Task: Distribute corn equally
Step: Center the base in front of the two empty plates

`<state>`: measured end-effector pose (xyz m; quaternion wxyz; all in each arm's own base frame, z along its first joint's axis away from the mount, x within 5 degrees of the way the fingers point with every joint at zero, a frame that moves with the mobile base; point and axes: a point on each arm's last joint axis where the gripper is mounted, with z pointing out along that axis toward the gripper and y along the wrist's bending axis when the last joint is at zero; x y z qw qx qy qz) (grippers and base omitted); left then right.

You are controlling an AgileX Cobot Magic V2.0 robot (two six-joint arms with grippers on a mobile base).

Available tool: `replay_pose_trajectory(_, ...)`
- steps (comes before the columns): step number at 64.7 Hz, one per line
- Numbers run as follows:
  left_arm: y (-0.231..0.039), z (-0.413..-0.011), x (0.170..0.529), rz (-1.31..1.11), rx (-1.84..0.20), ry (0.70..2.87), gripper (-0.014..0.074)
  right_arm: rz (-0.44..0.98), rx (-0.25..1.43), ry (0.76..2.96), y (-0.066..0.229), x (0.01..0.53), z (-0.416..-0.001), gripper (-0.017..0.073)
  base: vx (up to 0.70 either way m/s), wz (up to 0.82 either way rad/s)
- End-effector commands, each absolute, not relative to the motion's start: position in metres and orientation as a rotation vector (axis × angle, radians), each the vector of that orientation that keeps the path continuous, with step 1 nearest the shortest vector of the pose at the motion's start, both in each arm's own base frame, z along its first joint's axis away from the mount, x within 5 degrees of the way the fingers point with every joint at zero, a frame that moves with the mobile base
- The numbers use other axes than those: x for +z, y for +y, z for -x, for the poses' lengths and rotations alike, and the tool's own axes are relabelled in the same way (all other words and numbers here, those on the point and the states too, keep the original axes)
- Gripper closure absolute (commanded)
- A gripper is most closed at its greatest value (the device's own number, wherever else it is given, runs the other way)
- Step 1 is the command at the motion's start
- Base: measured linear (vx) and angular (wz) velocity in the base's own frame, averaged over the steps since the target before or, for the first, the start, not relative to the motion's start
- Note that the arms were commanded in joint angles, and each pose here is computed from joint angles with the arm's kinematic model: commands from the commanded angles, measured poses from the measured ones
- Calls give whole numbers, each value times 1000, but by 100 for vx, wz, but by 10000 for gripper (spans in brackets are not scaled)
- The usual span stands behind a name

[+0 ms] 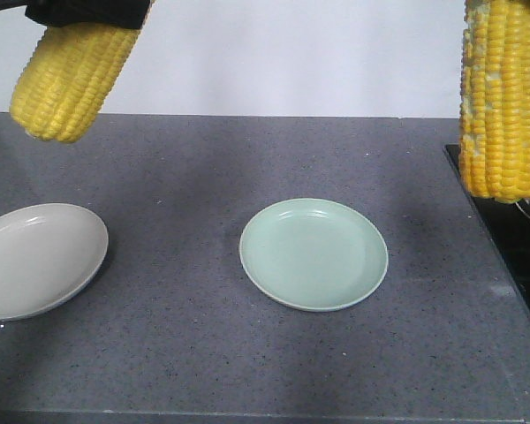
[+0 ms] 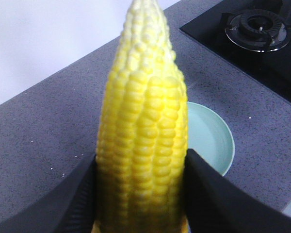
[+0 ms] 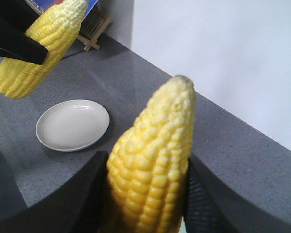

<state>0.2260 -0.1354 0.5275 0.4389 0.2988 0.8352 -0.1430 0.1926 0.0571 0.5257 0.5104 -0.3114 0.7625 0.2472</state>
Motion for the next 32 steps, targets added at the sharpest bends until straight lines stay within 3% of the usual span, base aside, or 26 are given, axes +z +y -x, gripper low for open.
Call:
replay_pose_trajectory(1,-130,-214,544,-708,-385,1995,601,731,605,1751,59,540,-184,564,5,7)
replay_pose_trajectory(32,-130,-214,544,-708,-385,1995,601,731,605,1751,59,540,-184,564,4,5)
